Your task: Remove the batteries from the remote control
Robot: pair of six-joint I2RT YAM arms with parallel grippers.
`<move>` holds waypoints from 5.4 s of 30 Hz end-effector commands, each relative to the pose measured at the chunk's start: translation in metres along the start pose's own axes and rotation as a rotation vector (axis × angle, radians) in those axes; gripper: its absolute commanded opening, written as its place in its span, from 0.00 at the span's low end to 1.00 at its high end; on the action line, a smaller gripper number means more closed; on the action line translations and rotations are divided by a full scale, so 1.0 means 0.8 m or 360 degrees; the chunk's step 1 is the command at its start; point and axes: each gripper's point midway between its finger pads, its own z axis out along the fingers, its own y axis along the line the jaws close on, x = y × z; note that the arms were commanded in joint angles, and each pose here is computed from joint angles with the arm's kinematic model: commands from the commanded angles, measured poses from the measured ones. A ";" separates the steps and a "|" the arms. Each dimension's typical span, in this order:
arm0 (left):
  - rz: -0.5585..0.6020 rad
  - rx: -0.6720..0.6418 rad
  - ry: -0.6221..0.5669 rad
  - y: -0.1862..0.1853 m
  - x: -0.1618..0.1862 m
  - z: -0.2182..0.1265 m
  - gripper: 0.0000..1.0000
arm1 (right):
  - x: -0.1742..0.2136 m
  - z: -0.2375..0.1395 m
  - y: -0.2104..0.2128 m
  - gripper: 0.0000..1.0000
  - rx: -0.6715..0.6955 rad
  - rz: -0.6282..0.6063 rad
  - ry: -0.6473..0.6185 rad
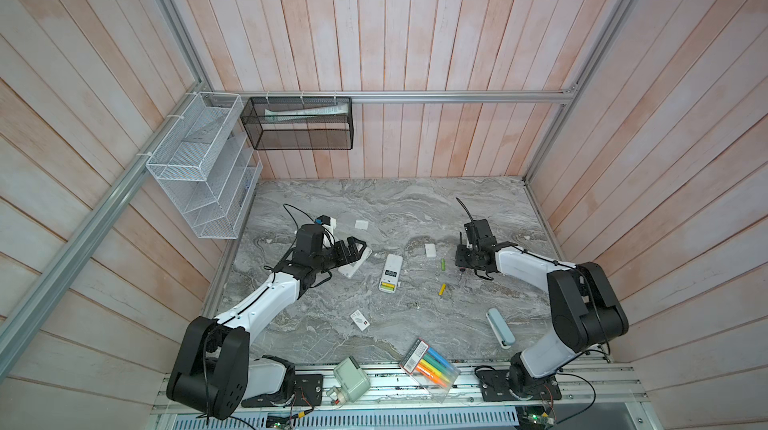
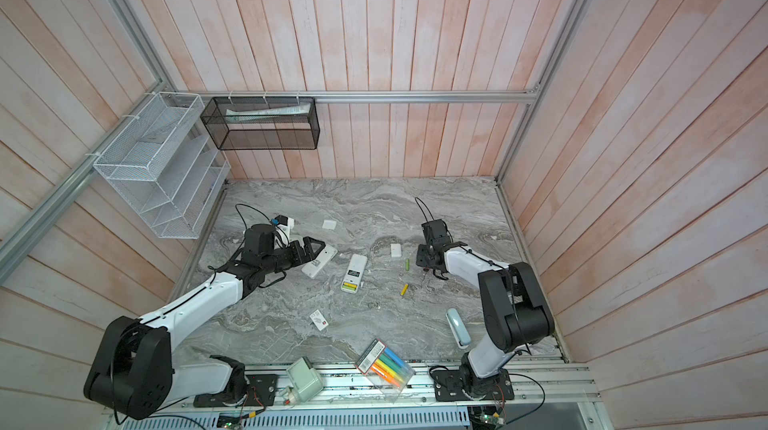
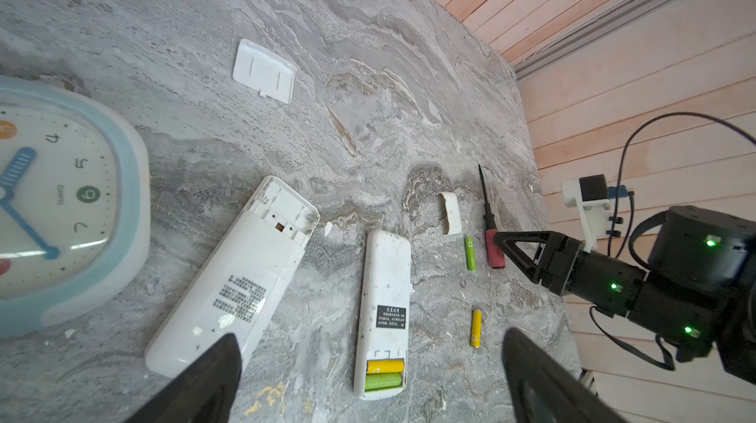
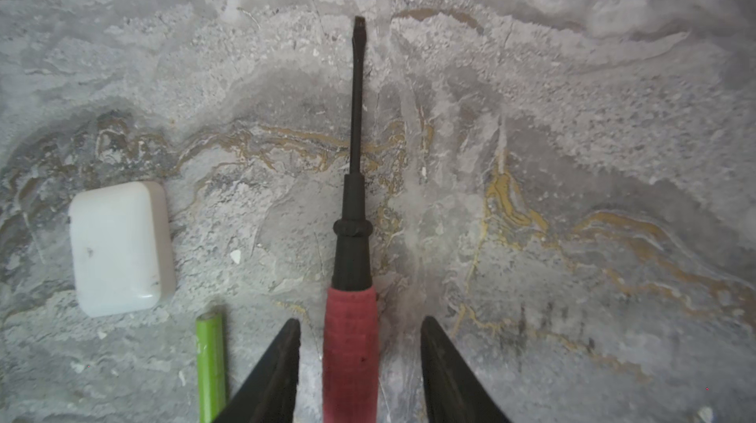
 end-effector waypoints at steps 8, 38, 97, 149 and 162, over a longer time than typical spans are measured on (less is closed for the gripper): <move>0.0002 0.0056 -0.0018 -0.015 -0.015 0.008 1.00 | 0.015 0.016 -0.001 0.31 -0.0007 0.0014 0.0057; 0.0000 0.0161 0.0032 -0.030 -0.008 0.016 1.00 | 0.008 -0.047 0.060 0.00 -0.0334 -0.0413 -0.0134; -0.0373 0.0513 0.0069 -0.062 -0.003 0.058 0.00 | 0.068 -0.159 0.301 0.00 -0.0734 -0.1298 -0.0529; -0.0896 0.0949 -0.0174 -0.089 -0.053 -0.042 0.00 | 0.032 -0.255 0.313 0.50 -0.1411 -0.1322 -0.0855; -0.0890 0.0949 -0.0156 -0.088 -0.051 -0.037 0.00 | 0.031 -0.256 0.319 0.20 -0.1423 -0.1349 -0.0849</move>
